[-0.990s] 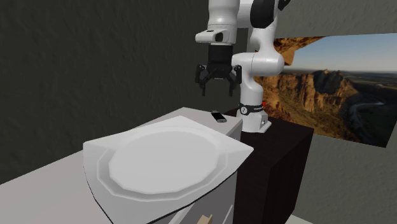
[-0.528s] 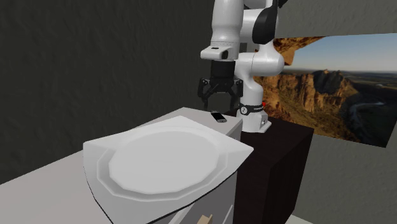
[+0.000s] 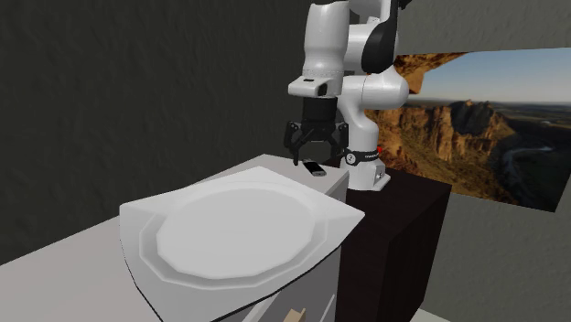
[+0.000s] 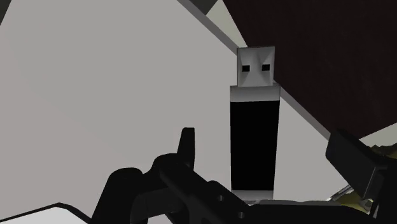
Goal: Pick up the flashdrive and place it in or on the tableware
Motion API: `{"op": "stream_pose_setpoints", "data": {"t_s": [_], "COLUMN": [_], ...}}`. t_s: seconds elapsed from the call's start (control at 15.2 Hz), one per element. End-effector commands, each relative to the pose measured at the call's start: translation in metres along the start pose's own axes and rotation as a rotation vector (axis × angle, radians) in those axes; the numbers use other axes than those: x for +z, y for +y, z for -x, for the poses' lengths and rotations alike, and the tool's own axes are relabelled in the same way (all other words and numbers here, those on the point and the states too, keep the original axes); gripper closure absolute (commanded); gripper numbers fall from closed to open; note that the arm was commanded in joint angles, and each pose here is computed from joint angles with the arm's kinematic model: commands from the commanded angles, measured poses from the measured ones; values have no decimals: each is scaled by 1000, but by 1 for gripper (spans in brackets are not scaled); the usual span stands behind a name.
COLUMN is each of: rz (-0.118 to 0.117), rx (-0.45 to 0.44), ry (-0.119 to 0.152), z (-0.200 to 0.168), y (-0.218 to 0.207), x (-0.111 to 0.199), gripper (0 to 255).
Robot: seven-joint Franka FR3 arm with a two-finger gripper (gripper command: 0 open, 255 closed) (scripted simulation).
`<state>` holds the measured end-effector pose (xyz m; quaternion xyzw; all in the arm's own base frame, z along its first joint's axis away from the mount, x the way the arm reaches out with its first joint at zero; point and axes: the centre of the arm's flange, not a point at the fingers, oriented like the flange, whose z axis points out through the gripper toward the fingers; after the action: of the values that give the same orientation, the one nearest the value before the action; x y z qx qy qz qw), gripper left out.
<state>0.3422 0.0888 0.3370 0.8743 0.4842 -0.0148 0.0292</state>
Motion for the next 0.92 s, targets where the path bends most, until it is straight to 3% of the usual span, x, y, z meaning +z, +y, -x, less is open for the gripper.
{"op": "stream_pose_setpoints", "data": {"t_s": [0.0,0.07,0.13,0.86], "rz": [0,0,0,0], "rx": [0,0,0,0], "ry": [0,0,0,0], "z": [0,0,0,1], "y": [0,0,0,0], "x": [0,0,0,-10], "gripper": [0,0,255,255]}}
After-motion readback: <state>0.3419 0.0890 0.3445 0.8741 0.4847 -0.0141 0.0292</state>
